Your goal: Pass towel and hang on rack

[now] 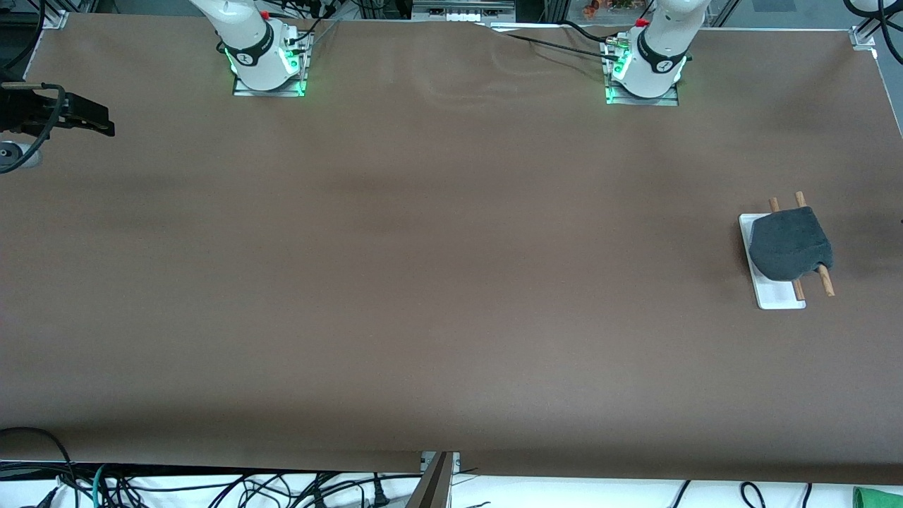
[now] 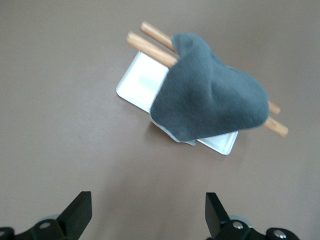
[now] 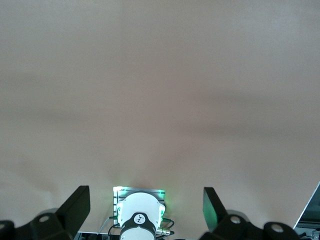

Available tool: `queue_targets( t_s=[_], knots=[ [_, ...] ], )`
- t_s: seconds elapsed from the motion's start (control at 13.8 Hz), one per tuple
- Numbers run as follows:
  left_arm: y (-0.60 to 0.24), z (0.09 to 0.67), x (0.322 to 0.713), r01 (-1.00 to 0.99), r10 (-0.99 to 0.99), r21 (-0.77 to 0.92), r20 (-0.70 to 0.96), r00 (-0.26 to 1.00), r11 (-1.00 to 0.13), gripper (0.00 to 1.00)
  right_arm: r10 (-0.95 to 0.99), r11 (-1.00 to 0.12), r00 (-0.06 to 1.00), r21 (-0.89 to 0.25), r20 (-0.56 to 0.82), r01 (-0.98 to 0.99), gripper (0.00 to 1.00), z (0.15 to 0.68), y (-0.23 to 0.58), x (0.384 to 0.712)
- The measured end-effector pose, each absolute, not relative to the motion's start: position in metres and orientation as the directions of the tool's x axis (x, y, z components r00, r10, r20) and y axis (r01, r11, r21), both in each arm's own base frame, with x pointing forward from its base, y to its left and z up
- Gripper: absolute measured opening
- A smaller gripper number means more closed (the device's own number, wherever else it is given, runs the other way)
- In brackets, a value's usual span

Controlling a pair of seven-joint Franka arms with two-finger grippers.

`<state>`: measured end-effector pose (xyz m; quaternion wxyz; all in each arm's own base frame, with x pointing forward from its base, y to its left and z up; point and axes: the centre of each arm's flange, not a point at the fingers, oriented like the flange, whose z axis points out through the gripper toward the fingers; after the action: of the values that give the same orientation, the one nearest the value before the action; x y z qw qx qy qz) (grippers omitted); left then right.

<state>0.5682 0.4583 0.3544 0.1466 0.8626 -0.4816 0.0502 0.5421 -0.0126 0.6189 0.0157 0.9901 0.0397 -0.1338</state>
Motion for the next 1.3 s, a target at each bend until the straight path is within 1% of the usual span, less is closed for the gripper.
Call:
queue_targets(
  t_s=[0.22, 0.43, 0.72, 1.09, 1.3],
  knots=[
    [0.413, 0.392, 0.604, -0.810, -0.799, 0.177, 0.142, 0.584, -0.559, 1.00, 0.074, -0.996, 0.960, 0.020, -0.270, 0.083, 1.00, 0.617, -0.013, 0.543],
    [0.370, 0.429, 0.626, -0.763, -0.760, 0.144, 0.090, 0.644, -0.630, 1.00, 0.075, -0.996, 0.960, 0.020, -0.270, 0.083, 1.00, 0.617, -0.013, 0.543],
    [0.306, 0.470, 0.639, -0.657, -0.665, 0.174, 0.016, 0.747, -0.734, 1.00, 0.077, -0.996, 0.959, 0.019, -0.272, 0.085, 1.00, 0.615, -0.013, 0.544],
    [0.189, 0.510, 0.661, -0.545, -0.560, 0.161, -0.071, 0.825, -0.823, 1.00, 0.078, -0.996, 0.959, 0.018, -0.274, 0.086, 1.00, 0.613, -0.013, 0.547],
    [0.101, 0.540, 0.654, -0.430, -0.444, 0.126, -0.125, 0.887, -0.894, 1.00, 0.079, -0.996, 0.958, 0.017, -0.276, 0.087, 1.00, 0.611, -0.013, 0.548]
  ],
)
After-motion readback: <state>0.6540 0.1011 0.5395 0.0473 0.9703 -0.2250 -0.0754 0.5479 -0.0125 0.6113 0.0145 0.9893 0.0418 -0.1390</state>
